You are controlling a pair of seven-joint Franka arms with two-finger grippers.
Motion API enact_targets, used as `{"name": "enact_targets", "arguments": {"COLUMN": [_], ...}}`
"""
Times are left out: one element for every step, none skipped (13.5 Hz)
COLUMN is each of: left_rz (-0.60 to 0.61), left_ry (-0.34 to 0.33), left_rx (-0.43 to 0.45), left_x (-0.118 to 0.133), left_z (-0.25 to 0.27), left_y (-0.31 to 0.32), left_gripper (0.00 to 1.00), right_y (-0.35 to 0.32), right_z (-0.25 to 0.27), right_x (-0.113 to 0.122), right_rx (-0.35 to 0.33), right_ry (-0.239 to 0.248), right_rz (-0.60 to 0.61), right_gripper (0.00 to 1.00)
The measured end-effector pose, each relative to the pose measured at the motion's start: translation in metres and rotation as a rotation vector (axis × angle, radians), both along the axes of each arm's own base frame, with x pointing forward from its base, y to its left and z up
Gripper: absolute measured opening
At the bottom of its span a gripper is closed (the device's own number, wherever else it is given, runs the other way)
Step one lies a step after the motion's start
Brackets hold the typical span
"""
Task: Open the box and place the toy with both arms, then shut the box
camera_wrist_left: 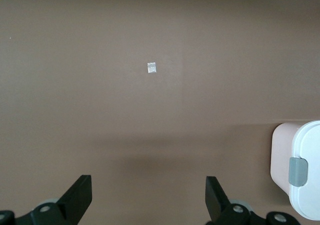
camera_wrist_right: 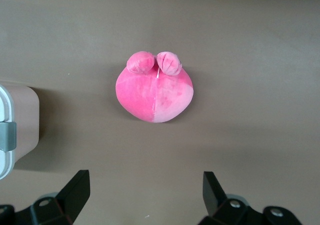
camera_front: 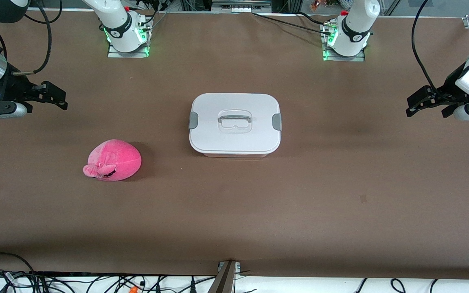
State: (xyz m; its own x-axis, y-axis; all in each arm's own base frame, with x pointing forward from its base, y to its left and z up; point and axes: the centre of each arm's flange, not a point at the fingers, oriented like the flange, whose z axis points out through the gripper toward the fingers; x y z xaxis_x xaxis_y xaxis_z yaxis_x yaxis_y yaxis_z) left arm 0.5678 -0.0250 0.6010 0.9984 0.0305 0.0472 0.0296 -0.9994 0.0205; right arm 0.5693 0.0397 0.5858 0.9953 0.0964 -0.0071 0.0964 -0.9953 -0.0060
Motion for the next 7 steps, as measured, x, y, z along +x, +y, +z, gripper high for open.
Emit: {"name": "enact_targets", "arguments": {"left_rz": [0.001,0.001,0.002,0.002,0.002,0.002,0.002], "left_ry": [0.000,0.000,0.001,0.001,0.004,0.010,0.020], "left_rx": [0.000,0.000,0.000,0.000,0.000,0.000,0.001], "left_x": [-0.0001,-0.0002,-0.0003,-0.0004,-0.0007,-0.0014,-0.0025], "left_z": [-0.0001,-0.0001,-0.0002,-0.0004,-0.0007,-0.0013,-0.0021], "left_y": [0.0000,0.0000,0.0000,0.0001,0.0002,0.0002,0.0002], "left_gripper": [1.00,1.00,1.00,1.00,1.00,1.00,1.00], "right_y": [0.0000,0.0000,0.0000,0.0000,0.0001,0.0001,0.0001], "right_z": [0.0000,0.0000,0.0001,0.0001,0.0003,0.0004,0.0004], "right_x": [0.0000,0.0000,0.0000,0.0000,0.0001,0.0001,0.0001], "right_rx": [0.000,0.000,0.000,0.000,0.000,0.000,0.000], "right_ry": [0.000,0.000,0.000,0.000,-0.001,-0.001,-0.001], "right_rz": [0.000,0.000,0.000,0.000,0.000,0.000,0.000], "right_gripper": [1.00,1.00,1.00,1.00,1.00,1.00,1.00]}}
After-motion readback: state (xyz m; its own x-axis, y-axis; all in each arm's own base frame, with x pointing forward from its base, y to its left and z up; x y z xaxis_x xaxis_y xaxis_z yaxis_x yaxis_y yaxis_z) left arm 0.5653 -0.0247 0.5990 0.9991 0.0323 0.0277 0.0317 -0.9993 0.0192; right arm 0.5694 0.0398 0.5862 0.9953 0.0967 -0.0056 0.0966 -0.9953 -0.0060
